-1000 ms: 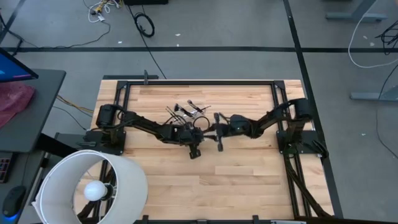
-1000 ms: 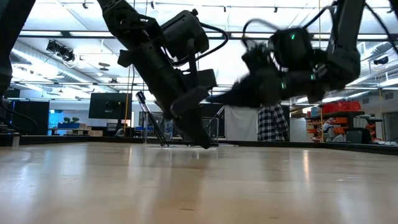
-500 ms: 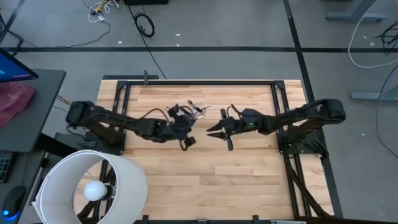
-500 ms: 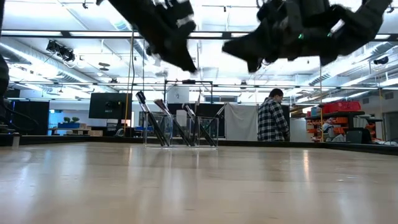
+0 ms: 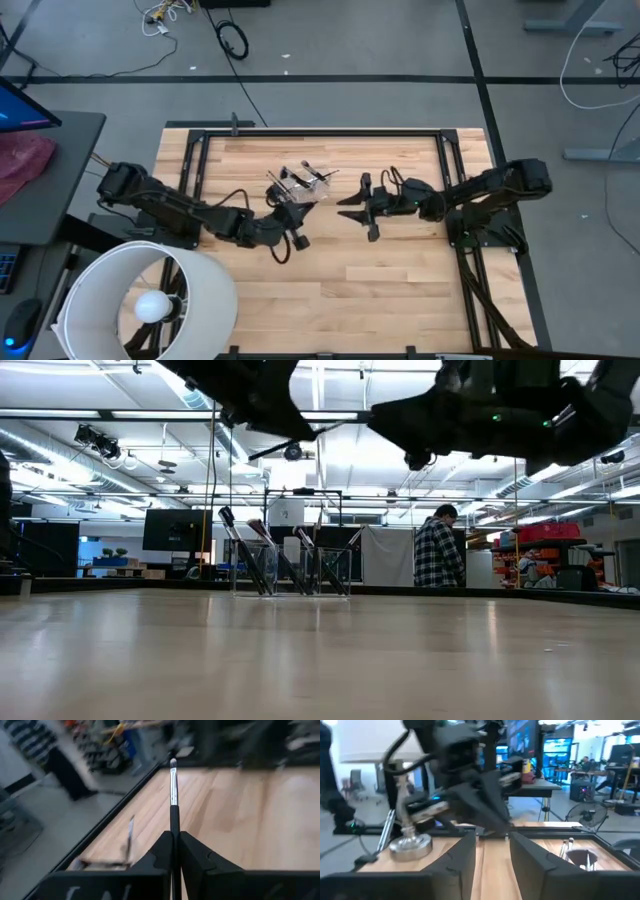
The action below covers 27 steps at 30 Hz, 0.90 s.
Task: Put items in baskets/containers
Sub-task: Put the black eyeshadow brush into the transparent organizer
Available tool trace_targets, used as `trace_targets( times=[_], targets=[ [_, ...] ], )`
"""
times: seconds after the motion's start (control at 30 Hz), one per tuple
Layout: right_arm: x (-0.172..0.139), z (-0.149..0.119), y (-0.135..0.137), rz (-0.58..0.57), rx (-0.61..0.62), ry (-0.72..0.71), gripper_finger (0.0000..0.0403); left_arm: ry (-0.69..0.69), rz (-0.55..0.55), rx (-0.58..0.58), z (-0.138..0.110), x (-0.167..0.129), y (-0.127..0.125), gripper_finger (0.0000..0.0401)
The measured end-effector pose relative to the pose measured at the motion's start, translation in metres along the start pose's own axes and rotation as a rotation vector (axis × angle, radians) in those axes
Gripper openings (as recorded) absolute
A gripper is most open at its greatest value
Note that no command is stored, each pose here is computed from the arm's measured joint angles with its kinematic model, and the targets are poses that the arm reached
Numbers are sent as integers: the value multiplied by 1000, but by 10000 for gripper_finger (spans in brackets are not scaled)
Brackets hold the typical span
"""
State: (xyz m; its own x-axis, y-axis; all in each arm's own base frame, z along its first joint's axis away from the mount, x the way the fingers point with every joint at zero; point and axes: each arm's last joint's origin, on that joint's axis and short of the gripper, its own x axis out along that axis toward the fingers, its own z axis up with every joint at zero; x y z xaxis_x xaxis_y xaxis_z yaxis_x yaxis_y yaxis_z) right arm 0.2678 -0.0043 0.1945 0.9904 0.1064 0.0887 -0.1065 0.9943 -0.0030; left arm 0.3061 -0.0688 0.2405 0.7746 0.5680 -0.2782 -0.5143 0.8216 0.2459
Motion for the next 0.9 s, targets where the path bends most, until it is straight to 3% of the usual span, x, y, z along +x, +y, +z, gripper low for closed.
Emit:
trace_targets(
  times=[0.23, 0.73, 0.9],
  targets=[
    [27, -7, -4, -15, 52, -54, 132, -104, -144, -25, 10, -3, -6, 21],
    [39, 1, -3, 69, 40, -102, 131, -110, -162, -4, 10, -6, -9, 25],
    [39, 1, -3, 69, 40, -102, 99, -108, -163, -2, 10, -6, -9, 26]
  ],
)
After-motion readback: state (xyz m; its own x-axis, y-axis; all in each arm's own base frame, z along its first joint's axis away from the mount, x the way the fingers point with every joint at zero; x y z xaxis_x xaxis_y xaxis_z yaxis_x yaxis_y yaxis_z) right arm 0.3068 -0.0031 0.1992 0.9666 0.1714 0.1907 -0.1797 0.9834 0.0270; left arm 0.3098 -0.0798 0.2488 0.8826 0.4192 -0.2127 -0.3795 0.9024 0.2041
